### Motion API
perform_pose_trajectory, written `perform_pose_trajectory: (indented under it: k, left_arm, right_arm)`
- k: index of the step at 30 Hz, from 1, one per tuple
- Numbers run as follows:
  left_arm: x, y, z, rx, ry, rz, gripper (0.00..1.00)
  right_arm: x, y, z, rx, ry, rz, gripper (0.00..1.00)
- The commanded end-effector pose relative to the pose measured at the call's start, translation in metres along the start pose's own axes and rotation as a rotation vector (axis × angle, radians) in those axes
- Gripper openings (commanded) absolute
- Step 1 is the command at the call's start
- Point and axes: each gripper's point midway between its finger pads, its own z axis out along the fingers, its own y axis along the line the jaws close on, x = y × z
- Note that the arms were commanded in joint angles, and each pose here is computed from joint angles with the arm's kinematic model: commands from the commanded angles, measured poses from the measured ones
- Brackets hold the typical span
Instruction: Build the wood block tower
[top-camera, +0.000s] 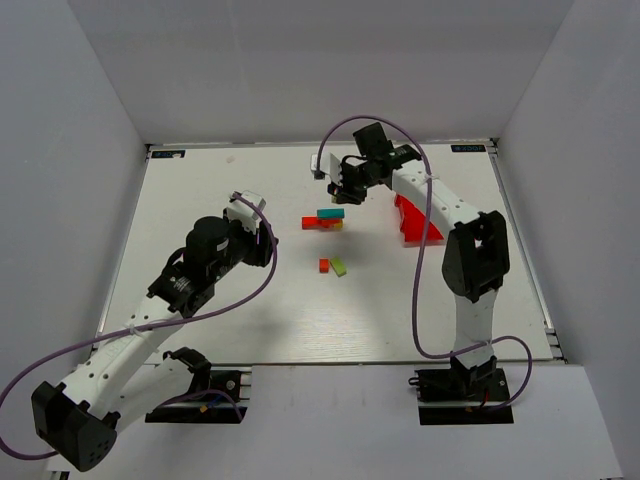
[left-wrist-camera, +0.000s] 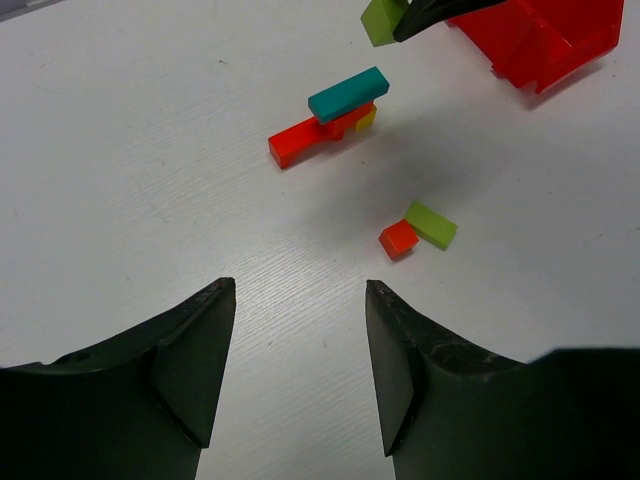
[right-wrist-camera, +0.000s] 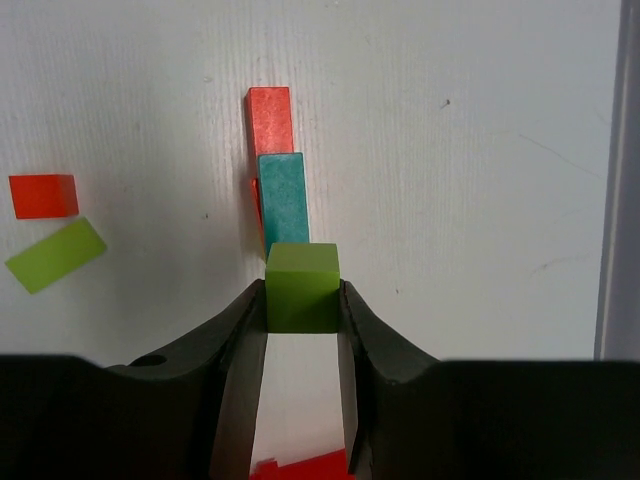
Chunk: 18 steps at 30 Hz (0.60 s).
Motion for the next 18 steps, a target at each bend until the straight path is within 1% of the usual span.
perform_pose_trajectory:
  k: [1,10,18]
  left_arm:
    - [-0.007,-0.001,-0.004,0.011,-0.033,0.012,0.65]
    - [-0.007,-0.004,-0.004,0.029,-0.033,0.012,0.65]
    - [-0.009,-0.004,-0.004,0.03,-0.042,0.012,0.65]
  right_arm:
    - [-0.009,0.001,-0.005,-0.063,-0.031,-0.056,0.12]
    - [0.01,0.001,0.008,-0.121,0.03,-0.069,0.15]
    - [0.017,0.003,0.02,-0.146,0.044,-0.053,0.16]
